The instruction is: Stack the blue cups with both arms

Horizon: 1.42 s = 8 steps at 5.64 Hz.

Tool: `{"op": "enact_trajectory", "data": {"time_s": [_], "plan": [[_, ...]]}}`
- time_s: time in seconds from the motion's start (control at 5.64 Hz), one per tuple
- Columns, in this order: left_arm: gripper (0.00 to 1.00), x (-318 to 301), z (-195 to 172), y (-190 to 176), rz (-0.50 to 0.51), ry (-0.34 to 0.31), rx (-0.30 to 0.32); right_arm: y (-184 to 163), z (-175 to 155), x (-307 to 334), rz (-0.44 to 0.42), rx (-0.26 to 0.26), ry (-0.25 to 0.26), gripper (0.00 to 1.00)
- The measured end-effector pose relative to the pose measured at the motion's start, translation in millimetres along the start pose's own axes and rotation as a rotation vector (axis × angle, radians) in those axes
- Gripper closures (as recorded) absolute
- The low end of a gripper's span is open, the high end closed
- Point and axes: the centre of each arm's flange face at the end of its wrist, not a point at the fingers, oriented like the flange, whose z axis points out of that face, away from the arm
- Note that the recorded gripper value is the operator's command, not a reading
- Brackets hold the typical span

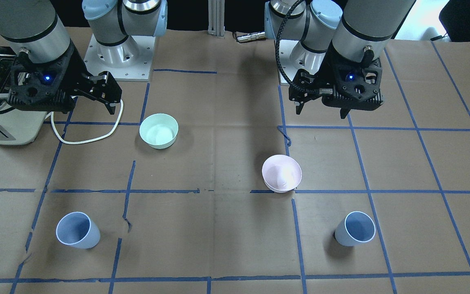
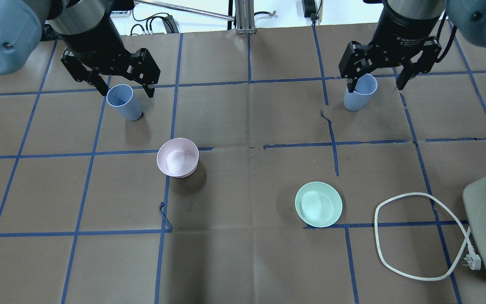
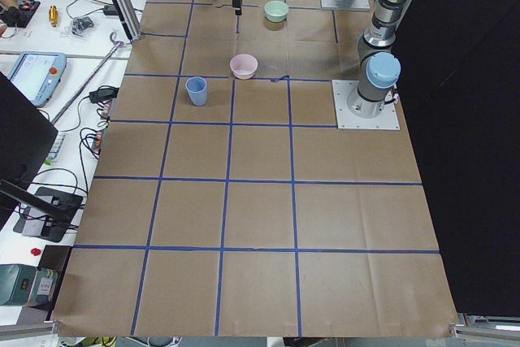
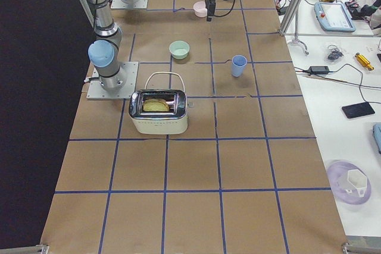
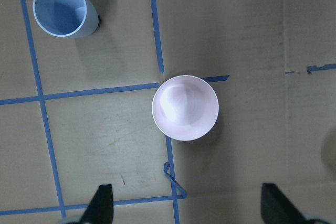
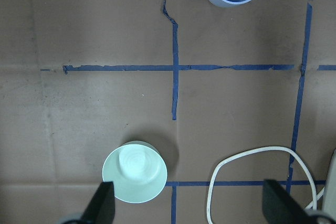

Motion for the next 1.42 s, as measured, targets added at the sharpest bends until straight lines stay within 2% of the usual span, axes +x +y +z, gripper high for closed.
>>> {"op": "enact_trajectory", "data": {"time_s": [0.89,1.06,1.42], "plan": [[0.01,-0.8,-3.6,1.6,0.001,0.001,0.008,-10.0,8.0,5.6,-0.011,-0.006,-0.013,0.00],[0.01,-0.8,-7.1,2.1,0.001,0.002,0.015,-29.7,15.8,23.0,-0.026,0.004,-0.013,0.00],[0.01,-2.6,3.6,-3.7,-0.002,0.002,0.001,-98.2,32.7,91.7,-0.084,0.030,-0.013,0.00]]}}
